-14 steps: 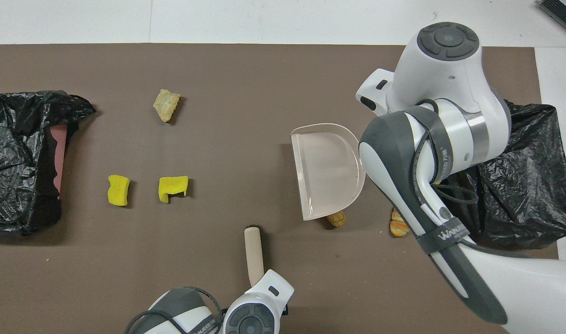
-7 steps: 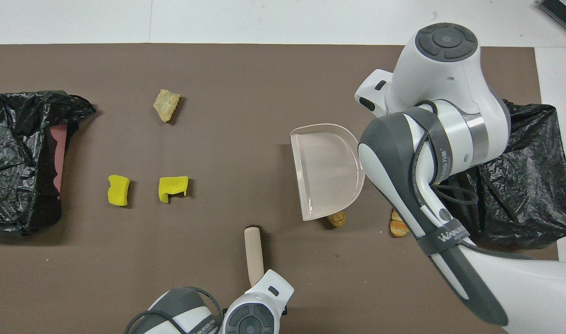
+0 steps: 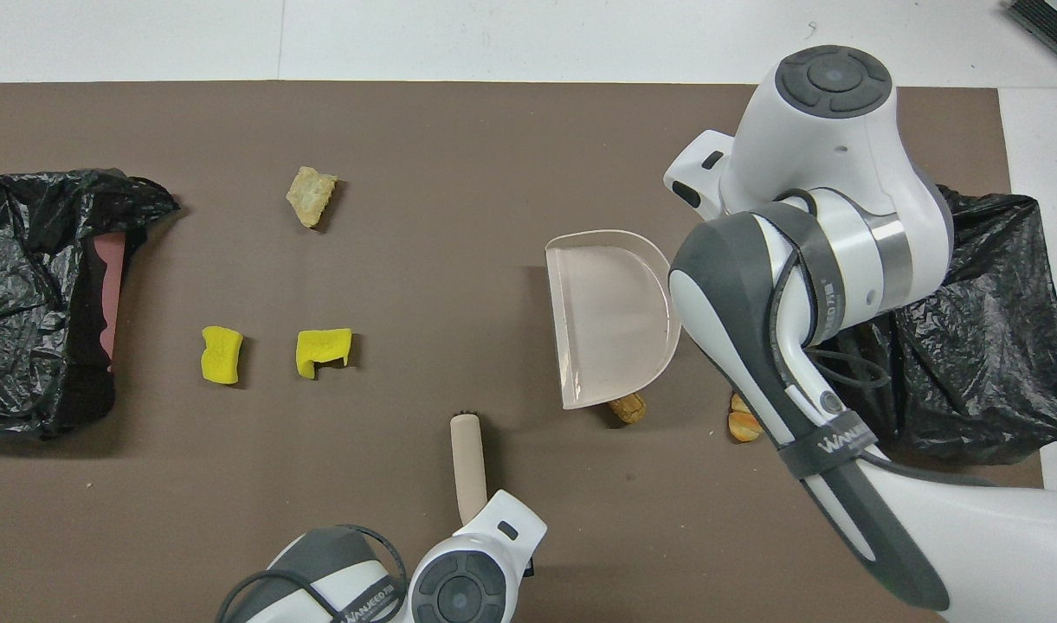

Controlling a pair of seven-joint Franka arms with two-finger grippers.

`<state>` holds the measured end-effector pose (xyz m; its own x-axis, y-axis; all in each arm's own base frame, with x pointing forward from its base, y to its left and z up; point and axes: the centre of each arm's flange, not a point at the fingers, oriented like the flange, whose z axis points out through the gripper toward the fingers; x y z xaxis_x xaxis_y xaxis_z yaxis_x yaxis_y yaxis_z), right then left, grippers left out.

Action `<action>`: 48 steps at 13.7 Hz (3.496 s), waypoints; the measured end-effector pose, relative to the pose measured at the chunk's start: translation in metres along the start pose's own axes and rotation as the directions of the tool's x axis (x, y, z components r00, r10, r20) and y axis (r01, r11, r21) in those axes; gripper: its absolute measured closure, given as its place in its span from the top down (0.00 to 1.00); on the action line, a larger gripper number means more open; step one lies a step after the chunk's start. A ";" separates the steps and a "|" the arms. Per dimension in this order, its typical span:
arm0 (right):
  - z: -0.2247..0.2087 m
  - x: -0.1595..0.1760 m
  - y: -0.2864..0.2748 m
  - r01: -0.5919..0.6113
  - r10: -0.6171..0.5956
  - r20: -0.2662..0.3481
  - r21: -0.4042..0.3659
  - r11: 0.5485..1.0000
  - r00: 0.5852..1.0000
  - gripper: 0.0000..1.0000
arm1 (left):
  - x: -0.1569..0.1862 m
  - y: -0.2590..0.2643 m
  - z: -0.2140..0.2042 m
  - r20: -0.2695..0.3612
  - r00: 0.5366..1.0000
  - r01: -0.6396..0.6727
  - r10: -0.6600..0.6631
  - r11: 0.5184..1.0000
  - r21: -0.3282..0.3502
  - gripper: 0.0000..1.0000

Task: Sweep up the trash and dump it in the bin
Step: 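Sweep the yellow sponges toward the dustpan with the left gripper's brush, then push the sponges into the dustpan with the brush, left gripper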

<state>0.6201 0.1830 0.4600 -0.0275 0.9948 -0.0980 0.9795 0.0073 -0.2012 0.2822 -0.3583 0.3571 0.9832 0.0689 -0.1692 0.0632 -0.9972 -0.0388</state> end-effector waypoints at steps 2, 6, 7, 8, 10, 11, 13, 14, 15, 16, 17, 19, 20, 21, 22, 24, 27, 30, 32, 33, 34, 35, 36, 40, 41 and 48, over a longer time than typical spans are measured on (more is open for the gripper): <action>0.005 0.002 -0.001 -0.019 0.019 -0.009 -0.029 0.999 1.000 0.33 | 0.053 -0.037 -0.025 -0.022 1.000 -0.008 0.009 1.000 0.030 0.26; 0.021 0.035 -0.020 -0.065 0.063 -0.028 -0.094 0.993 0.998 0.33 | 0.126 -0.115 -0.066 -0.026 1.000 -0.007 0.007 1.000 0.012 0.26; 0.026 0.046 -0.027 -0.062 0.059 -0.027 -0.100 0.993 0.998 0.33 | 0.138 -0.135 -0.072 -0.024 1.000 0.011 -0.011 1.000 0.017 0.26; 0.031 0.060 -0.033 -0.058 0.056 -0.025 -0.102 0.993 0.998 0.33 | 0.148 -0.154 -0.076 -0.025 0.999 0.027 -0.026 0.999 0.037 0.26; 0.040 0.084 -0.041 -0.068 0.065 -0.029 -0.115 0.991 0.997 0.33 | 0.159 -0.178 -0.077 -0.030 0.998 0.049 -0.047 0.997 0.066 0.26; 0.045 0.096 -0.046 -0.079 0.076 -0.031 -0.120 0.990 0.997 0.33 | 0.164 -0.190 -0.077 -0.027 0.998 0.052 -0.050 0.996 0.068 0.26; 0.053 0.114 -0.052 -0.099 0.095 -0.034 -0.124 0.987 0.995 0.33 | 0.175 -0.220 -0.076 -0.010 0.998 0.056 -0.056 0.996 0.067 0.26; 0.057 0.122 -0.055 -0.108 0.105 -0.034 -0.123 0.986 0.994 0.33 | 0.181 -0.239 -0.075 0.001 0.998 0.064 -0.064 0.996 0.063 0.26; 0.060 0.129 -0.057 -0.115 0.112 -0.035 -0.125 0.985 0.993 0.33 | 0.185 -0.257 -0.074 0.008 0.997 0.074 -0.075 0.996 0.059 0.26; 0.063 0.134 -0.058 -0.119 0.116 -0.034 -0.124 0.985 0.993 0.33 | 0.188 -0.273 -0.072 0.015 0.996 0.085 -0.086 0.995 0.054 0.26; 0.067 0.137 -0.059 -0.118 0.115 -0.031 -0.121 0.986 0.993 0.33 | 0.191 -0.286 -0.071 0.019 0.995 0.099 -0.100 0.994 0.050 0.26; 0.079 0.137 -0.058 -0.119 0.117 -0.027 -0.114 0.986 0.993 0.33 | 0.194 -0.305 -0.069 0.026 0.991 0.133 -0.134 0.990 0.045 0.26; 0.083 0.136 -0.057 -0.120 0.117 -0.026 -0.113 0.986 0.993 0.33 | 0.194 -0.314 -0.066 0.032 0.988 0.150 -0.151 0.988 0.044 0.26; 0.085 0.136 -0.057 -0.119 0.117 -0.026 -0.113 0.986 0.993 0.33 | 0.193 -0.320 -0.062 0.042 0.986 0.162 -0.164 0.986 0.045 0.26; 0.085 0.136 -0.057 -0.116 0.113 -0.026 -0.113 0.987 0.993 0.33 | 0.192 -0.324 -0.054 0.057 0.984 0.168 -0.171 0.985 0.048 0.26; 0.085 0.137 -0.057 -0.109 0.107 -0.026 -0.114 0.987 0.994 0.33 | 0.189 -0.331 -0.036 0.091 0.977 0.189 -0.194 0.980 0.059 0.26; 0.085 0.137 -0.057 -0.107 0.105 -0.025 -0.114 0.988 0.994 0.33 | 0.185 -0.337 -0.009 0.105 0.959 0.256 -0.263 0.964 0.069 0.26; 0.085 0.137 -0.057 -0.107 0.105 -0.025 -0.115 0.988 0.994 0.33 | 0.180 -0.309 -0.002 0.079 0.957 0.273 -0.280 0.959 0.081 0.26; 0.085 0.137 -0.058 -0.106 0.104 -0.025 -0.115 0.988 0.994 0.33 | 0.174 -0.274 -0.002 0.072 0.963 0.254 -0.261 0.963 0.087 0.26; 0.085 0.138 -0.058 -0.106 0.104 -0.025 -0.115 0.988 0.994 0.33 | 0.169 -0.256 -0.002 0.073 0.965 0.245 -0.250 0.967 0.077 0.26; 0.085 0.138 -0.058 -0.106 0.104 -0.025 -0.115 0.988 0.994 0.33 | 0.165 -0.238 -0.002 0.071 0.969 0.231 -0.235 0.971 0.060 0.26; 0.085 0.138 -0.058 -0.106 0.104 -0.025 -0.115 0.988 0.994 0.33 | 0.161 -0.220 -0.003 0.064 0.974 0.213 -0.215 0.976 0.041 0.26; 0.085 0.138 -0.058 -0.105 0.103 -0.025 -0.115 0.988 0.994 0.33 | 0.157 -0.204 -0.004 0.058 0.980 0.190 -0.191 0.981 0.025 0.26; 0.087 0.142 -0.058 -0.098 0.094 -0.036 -0.130 0.987 0.995 0.33 | 0.135 -0.138 -0.007 0.024 0.994 0.105 -0.104 0.992 -0.070 0.26; 0.089 0.146 -0.059 -0.092 0.087 -0.039 -0.136 0.986 0.995 0.33 | 0.126 -0.121 -0.007 0.020 0.997 0.078 -0.077 0.993 -0.084 0.26; 0.096 0.155 -0.059 -0.080 0.076 -0.039 -0.139 0.987 0.996 0.33 | 0.073 -0.031 -0.007 -0.001 0.995 -0.096 0.097 0.989 -0.113 0.26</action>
<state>0.5386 0.3267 0.3631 0.0544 0.9957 -0.0747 0.9968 -0.0586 -0.0549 0.3537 -0.3224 0.3529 0.9849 -0.0279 -0.1710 -0.0127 -0.9959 0.0896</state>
